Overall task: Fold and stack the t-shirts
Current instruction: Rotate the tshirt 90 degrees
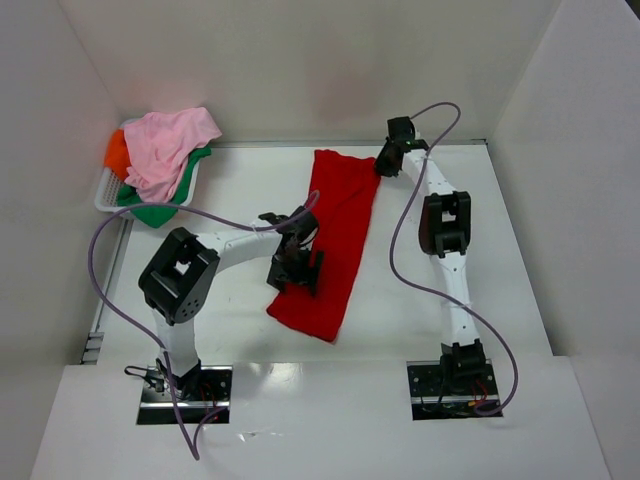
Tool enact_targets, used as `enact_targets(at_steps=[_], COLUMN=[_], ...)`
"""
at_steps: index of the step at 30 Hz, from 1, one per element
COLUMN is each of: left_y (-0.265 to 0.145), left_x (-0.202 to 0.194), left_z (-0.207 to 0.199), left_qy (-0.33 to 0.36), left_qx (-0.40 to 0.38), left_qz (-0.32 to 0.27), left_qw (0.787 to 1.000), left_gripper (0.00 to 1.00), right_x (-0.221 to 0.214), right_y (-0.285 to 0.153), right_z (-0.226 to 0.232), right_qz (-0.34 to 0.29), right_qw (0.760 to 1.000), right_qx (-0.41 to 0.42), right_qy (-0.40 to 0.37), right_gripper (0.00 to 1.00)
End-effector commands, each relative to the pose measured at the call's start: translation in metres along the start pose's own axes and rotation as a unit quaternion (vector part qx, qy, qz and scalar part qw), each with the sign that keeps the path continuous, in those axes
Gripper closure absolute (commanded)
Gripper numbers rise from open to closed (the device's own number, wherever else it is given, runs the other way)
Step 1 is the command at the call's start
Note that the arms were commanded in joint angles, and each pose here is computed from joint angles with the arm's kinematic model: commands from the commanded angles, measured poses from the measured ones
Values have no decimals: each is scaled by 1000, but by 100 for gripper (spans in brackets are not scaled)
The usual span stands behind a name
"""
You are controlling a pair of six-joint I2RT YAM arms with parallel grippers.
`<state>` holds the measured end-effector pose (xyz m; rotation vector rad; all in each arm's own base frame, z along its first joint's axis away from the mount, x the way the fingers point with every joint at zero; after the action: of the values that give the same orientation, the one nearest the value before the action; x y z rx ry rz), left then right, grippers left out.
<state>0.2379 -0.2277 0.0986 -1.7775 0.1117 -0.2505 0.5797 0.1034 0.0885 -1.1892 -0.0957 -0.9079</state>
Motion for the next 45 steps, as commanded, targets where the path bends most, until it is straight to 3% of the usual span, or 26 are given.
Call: enact_targets(at_steps=[1, 4, 19, 25, 27, 30, 36, 41, 45], left_y=[8, -3, -28, -63, -77, -97, -117, -115, -89], left_x=[2, 1, -48, -41, -32, -9, 60, 123, 177], left_z=[-15, -26, -23, -24, -18, -10, 9, 10, 9], left_qy=[26, 46, 48, -3, -19, -31, -42, -8, 12], left_qx=[-73, -134, -196, -147, -115, -82, -61, -12, 29], left_qz=[14, 17, 77, -27, -64, -123, -234, -319, -357], left_qw=[997, 990, 976, 989, 991, 989, 969, 947, 934], left_gripper=[11, 14, 16, 10, 6, 5, 3, 5, 6], right_x=[-15, -25, -63, -41, -26, -5, 5, -1, -2], right_y=[0, 1, -6, -30, -56, -93, -140, -164, -179], right_z=[15, 29, 89, 98, 109, 122, 125, 104, 78], right_qz=[35, 43, 46, 4, -17, -50, -70, -73, -57], right_qw=[999, 998, 992, 993, 990, 986, 981, 982, 985], right_qx=[13, 32, 92, 86, 104, 125, 146, 144, 144], right_qy=[-16, -26, -77, -87, -90, -98, -111, -94, -74], right_gripper=[76, 74, 72, 55, 40, 22, 1, 0, 0])
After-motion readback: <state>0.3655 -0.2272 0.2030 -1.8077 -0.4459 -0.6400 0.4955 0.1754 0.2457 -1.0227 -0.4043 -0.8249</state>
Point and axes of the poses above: each gripper's point midway between its finger pads, its own y axis out along the fingers, its own z axis along the line the jaws close on, x = y × z, the point moved 8 cm from there along -y, back along the fingers, and after that the axes turned 3 degrees about y, right-handed, at the moved point
